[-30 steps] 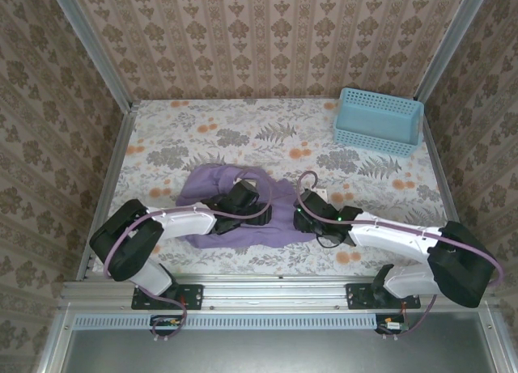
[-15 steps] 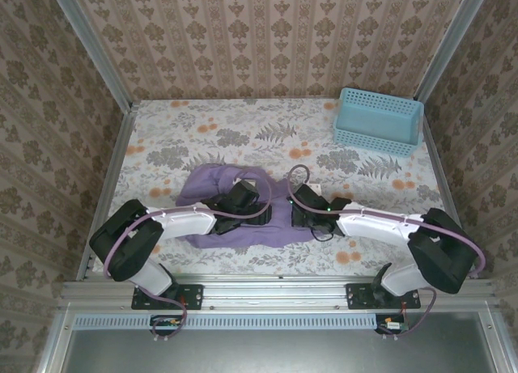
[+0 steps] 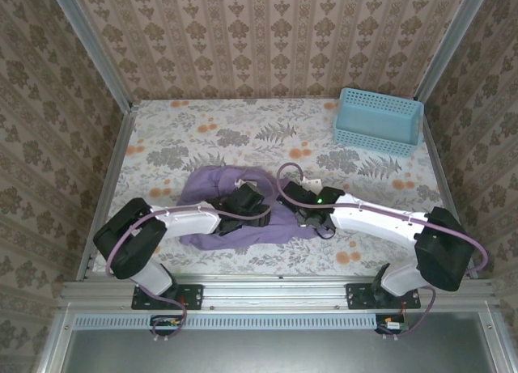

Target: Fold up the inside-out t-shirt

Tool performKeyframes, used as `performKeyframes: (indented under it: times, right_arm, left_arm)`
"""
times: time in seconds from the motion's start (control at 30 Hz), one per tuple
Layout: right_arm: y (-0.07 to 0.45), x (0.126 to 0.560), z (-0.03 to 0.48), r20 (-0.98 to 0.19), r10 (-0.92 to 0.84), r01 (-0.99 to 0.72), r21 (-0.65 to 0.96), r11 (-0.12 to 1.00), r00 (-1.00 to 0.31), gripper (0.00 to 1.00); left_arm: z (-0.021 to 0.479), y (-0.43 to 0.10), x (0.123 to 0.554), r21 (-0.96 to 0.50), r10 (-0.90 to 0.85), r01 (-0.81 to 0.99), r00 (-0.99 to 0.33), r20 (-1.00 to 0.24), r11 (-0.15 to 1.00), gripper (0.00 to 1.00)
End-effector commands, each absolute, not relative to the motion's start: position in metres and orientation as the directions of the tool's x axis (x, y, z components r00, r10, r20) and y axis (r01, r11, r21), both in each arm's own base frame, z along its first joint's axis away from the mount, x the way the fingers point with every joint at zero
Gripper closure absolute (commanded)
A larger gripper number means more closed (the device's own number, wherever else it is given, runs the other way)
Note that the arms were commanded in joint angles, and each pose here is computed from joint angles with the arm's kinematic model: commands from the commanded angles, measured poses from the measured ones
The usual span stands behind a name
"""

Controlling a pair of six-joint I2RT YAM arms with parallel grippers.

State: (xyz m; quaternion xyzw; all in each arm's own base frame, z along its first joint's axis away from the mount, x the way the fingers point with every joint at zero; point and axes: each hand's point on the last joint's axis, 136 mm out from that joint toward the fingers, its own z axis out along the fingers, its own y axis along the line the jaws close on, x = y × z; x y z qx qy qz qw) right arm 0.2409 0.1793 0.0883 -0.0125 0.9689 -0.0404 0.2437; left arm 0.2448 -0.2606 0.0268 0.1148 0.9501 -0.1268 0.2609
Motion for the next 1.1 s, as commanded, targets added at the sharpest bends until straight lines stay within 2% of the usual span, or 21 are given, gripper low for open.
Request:
performKeyframes:
  times: [0.0,0.07,0.13,0.27,0.37,0.63,0.9,0.97,1.07]
  right_arm:
    - [0.213,0.228,0.076,-0.424,-0.062,-0.118,0.109,0.987,-0.903,0.67]
    - [0.223,0.227,0.086,-0.458,-0.018,-0.132,0.218,0.967,-0.889,0.59]
    - [0.215,0.227,0.082,-0.455,0.014,-0.105,0.236,0.966,-0.891,0.57]
    - [0.177,0.232,0.068,-0.451,0.072,-0.009,0.176,0.984,-0.889,0.60]
    - [0.170,0.235,0.062,-0.462,0.076,-0.005,0.171,0.985,-0.883,0.60]
    - [0.190,0.246,0.035,-0.416,0.037,-0.038,0.171,0.985,-0.908,0.66]
    - [0.207,0.255,0.024,-0.397,-0.033,-0.074,0.090,0.993,-0.917,0.59]
    - [0.205,0.255,0.020,-0.392,-0.043,-0.069,0.054,0.996,-0.919,0.63]
    - [0.193,0.253,0.022,-0.391,-0.061,-0.050,-0.039,0.998,-0.918,0.80]
  left_arm:
    - [0.007,-0.236,0.236,-0.080,0.184,0.247,-0.868,-0.461,0.966,0.14]
    - [0.005,-0.235,0.234,-0.081,0.184,0.246,-0.872,-0.455,0.966,0.15]
    - [0.006,-0.236,0.234,-0.089,0.180,0.246,-0.872,-0.456,0.965,0.14]
    - [0.006,-0.237,0.233,-0.093,0.186,0.255,-0.869,-0.458,0.963,0.14]
    - [0.007,-0.239,0.232,-0.096,0.188,0.259,-0.869,-0.458,0.961,0.14]
    - [0.011,-0.247,0.232,-0.102,0.200,0.278,-0.861,-0.468,0.955,0.14]
    - [0.009,-0.251,0.229,-0.093,0.214,0.288,-0.858,-0.466,0.953,0.14]
    - [0.007,-0.249,0.229,-0.088,0.215,0.285,-0.860,-0.462,0.954,0.14]
    - [0.008,-0.246,0.228,-0.074,0.218,0.282,-0.860,-0.461,0.957,0.14]
